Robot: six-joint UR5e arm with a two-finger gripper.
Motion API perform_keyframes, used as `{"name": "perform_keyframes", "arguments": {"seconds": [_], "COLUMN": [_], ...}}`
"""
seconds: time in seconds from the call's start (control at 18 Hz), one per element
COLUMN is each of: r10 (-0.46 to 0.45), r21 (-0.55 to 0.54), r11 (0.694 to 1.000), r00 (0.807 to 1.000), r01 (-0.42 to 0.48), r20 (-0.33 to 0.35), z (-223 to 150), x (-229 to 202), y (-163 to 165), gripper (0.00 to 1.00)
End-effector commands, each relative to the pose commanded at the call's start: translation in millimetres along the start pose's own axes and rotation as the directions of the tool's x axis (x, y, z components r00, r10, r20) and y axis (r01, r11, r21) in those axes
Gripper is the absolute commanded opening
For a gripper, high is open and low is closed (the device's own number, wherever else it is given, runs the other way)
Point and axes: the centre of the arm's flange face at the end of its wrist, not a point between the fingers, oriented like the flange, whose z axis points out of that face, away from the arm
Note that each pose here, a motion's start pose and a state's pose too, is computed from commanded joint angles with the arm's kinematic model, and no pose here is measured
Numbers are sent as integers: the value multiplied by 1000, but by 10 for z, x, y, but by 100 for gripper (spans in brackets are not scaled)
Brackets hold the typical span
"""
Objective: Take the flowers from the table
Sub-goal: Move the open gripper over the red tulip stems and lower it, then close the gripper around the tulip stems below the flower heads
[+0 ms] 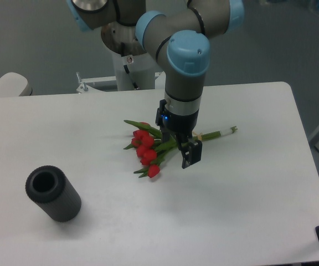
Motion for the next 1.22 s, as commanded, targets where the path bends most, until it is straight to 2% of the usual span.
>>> {"name": "perform_keyframes", "arguments": {"seconds": [0.33, 0.83, 1.22], "r10": [11, 1, 80], "r21": [-174, -185, -186], "r11": [984, 982, 975], "r00": [996, 984, 972], "r01": [-27, -34, -123], "r20": [-94, -179, -221], "z": [454, 902, 996], "x": [177, 383, 464], "y": [114, 203, 296], "gripper": [100, 100, 100]}}
